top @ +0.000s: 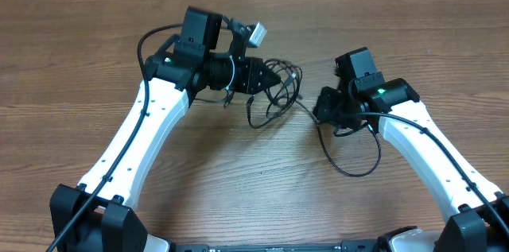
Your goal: Untangle cables
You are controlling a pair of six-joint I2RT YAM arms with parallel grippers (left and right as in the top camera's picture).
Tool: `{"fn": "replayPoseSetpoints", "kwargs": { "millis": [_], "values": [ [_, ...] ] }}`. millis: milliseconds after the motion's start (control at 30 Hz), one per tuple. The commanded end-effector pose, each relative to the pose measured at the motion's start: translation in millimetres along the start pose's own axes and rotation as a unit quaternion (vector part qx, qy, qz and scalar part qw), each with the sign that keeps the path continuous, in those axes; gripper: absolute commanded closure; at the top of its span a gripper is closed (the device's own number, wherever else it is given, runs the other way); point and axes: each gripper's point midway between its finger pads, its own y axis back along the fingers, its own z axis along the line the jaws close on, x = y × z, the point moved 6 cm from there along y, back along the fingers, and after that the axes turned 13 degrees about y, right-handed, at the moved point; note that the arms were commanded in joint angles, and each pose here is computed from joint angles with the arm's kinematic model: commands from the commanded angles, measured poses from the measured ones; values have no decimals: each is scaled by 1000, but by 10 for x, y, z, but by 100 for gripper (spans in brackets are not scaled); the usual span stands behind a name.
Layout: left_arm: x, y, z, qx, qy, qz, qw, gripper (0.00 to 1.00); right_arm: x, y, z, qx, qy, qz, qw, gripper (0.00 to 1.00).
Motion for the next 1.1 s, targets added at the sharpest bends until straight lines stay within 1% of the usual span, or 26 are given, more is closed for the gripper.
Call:
{"fn": "replayPoseSetpoints", "kwargs": {
  "millis": [0,100,233,300,367,500,733,933,1067],
  "values": [
    [-50,93,-205,45,1,-4,999,96,67,41,294,-133,58,30,989,79],
    [-55,94,-211,46,7,-5,999,96,44,47,324,-144,63,24,987,78],
    [-37,111,-251,56,4,0,998,96,0,54,354,-153,69,13,986,73],
    [-31,133,-277,57,1,-2,998,96,-31,65,390,-166,74,5,983,65],
    [-24,161,-309,58,-3,-6,998,96,-58,69,408,-171,77,-3,982,62],
    [0,244,-403,62,-16,-15,998,96,-98,74,423,-174,79,-13,982,61],
    [72,416,-608,73,-44,-32,996,96,-192,86,460,-179,34,-30,983,62],
    [131,550,-761,82,-58,-46,994,96,-170,68,586,-189,52,-33,980,62],
    [146,574,-786,83,-60,-48,994,96,-157,56,703,-199,70,-38,977,62]
  ]
}}
